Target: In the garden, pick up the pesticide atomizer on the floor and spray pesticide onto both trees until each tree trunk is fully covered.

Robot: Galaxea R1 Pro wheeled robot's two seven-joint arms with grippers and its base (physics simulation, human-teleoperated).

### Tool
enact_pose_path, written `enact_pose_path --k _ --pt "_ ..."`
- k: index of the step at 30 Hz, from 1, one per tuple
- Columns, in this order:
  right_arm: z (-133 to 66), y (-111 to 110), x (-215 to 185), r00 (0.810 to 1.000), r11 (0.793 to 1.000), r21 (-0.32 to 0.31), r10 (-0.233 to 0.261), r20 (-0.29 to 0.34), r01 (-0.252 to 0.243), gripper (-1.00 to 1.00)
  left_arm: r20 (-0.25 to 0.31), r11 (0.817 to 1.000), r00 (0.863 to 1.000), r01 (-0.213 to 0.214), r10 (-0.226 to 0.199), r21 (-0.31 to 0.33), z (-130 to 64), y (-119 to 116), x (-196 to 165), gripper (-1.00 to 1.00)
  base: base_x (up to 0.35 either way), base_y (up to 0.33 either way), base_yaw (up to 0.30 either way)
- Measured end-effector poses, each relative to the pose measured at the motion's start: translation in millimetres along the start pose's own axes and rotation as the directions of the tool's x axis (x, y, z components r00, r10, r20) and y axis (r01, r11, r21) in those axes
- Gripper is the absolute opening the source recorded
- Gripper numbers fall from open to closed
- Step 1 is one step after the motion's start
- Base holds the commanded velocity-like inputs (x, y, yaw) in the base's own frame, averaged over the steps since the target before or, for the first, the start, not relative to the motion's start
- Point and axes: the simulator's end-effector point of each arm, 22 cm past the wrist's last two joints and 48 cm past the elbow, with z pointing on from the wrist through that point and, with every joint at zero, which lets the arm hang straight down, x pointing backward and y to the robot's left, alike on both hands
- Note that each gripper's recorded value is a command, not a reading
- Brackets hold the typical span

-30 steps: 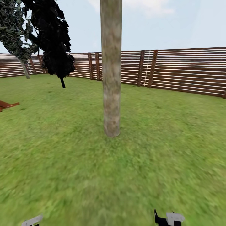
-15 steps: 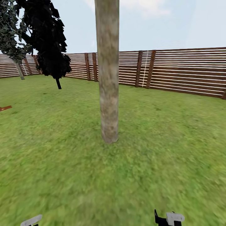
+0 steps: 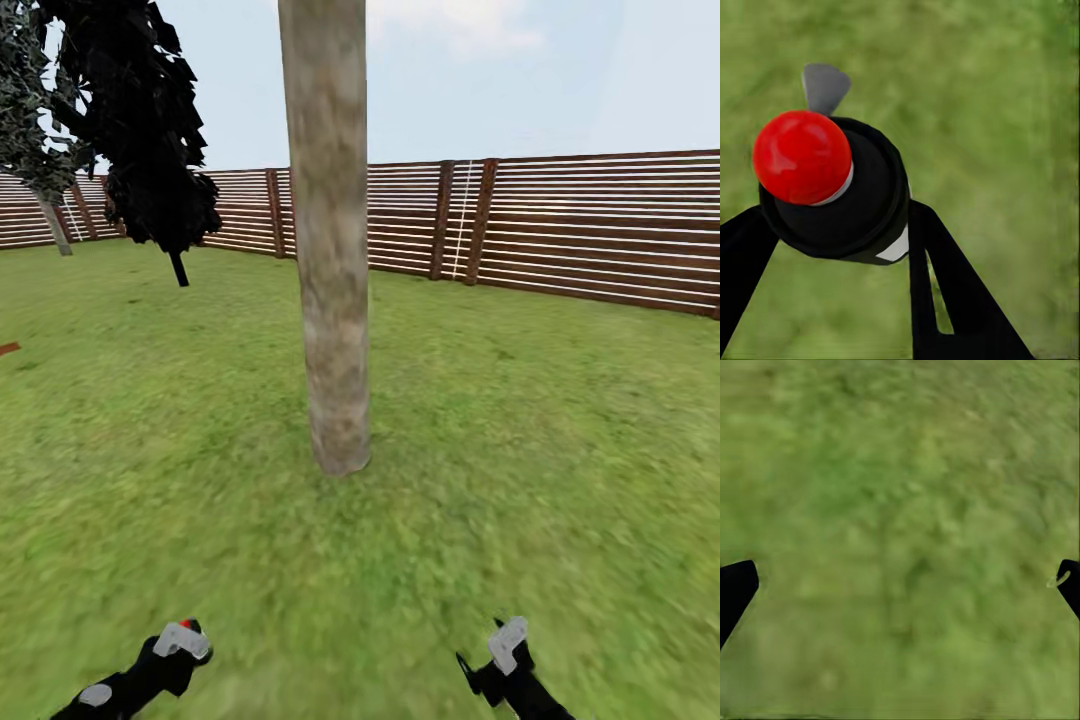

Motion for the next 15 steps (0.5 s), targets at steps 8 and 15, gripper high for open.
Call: enact_pose_path --k 8,15 --pt "31.7 93 -129 0.972 0.787 -0.571 -0.205 0.118 0.235 1.0 -0.09 0.725 0.885 -0.312 0.457 0.614 -32.7 -52 -74 -1.0 0.25 -0.116 0.0" --pt "33.3 123 -150 0.95 0.721 -0.619 -0.263 0.17 0.311 1.0 -0.07 0.691 0.876 -0.325 0.478 0.645 -38.7 -50 -98 -1.0 0.033 -0.009 0.0"
